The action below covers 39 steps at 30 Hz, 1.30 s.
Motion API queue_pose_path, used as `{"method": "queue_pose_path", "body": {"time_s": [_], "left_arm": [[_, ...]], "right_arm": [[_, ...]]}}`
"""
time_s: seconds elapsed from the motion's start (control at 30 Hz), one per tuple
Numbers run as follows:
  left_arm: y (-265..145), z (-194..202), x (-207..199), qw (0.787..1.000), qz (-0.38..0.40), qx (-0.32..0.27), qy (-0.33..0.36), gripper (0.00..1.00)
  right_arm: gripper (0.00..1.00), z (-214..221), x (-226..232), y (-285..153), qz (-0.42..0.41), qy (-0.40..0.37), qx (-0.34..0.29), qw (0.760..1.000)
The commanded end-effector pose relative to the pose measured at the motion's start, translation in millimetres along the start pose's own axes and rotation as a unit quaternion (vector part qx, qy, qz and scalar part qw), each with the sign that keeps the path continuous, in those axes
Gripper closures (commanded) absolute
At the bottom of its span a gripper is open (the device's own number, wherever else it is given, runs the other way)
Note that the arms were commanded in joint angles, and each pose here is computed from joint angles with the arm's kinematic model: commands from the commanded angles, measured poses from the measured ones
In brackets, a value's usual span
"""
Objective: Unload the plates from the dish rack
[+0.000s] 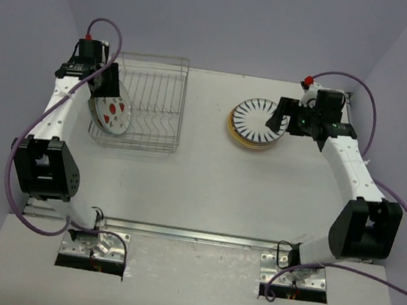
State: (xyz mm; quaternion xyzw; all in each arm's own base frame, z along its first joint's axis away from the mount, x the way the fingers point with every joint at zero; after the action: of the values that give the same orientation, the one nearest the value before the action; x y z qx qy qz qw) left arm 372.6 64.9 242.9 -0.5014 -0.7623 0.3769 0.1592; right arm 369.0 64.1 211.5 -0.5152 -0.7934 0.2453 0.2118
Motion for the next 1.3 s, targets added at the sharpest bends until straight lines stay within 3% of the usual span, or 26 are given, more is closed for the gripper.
{"method": "queue_pose_path", "body": {"time_s": [0.0,0.23,0.53,0.77,1.27], "left_arm": [[9.2,-15.8,0.6,1.0,0.003,-0.022,0.009,0.39],[32.2,-4.6,-3.2,1.0,0.016,0.002,0.014,0.46],[51.0,15.0,-12.7,0.997,0.063,0.034,0.023,0.68],[37.7,4.3,-17.2,0.996,0.08,0.017,0.028,1.0],[-55.0,-76.4,-19.1,0.987,0.075,-0.122,0.078,1.0]], "right_arm": [[0.01,-13.1,5.2,-12.3,-0.009,-0.02,-0.037,0.999],[0.01,-13.1,7.5,-12.1,-0.017,-0.015,-0.036,0.999],[0.01,-9.0,11.1,-10.7,-0.029,-0.009,-0.031,0.999],[0.01,-8.3,14.2,-11.2,-0.037,-0.001,-0.03,0.999],[0.01,-14.3,25.9,-20.6,-0.054,0.0,-0.044,0.998]]}}
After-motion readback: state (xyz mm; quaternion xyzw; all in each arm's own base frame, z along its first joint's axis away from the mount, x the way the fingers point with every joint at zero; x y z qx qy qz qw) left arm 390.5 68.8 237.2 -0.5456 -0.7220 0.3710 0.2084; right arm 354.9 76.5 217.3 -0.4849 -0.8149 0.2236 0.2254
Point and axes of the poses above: each gripper's point midway between its finger pads, its own y axis out along the fingers, its own x axis along the line the jaws close on, z = x × y, the point moved 5 cm from there along -y, back along the fingers, and after that the axes turned 15 degrees about -y, right-handed, at the moved point
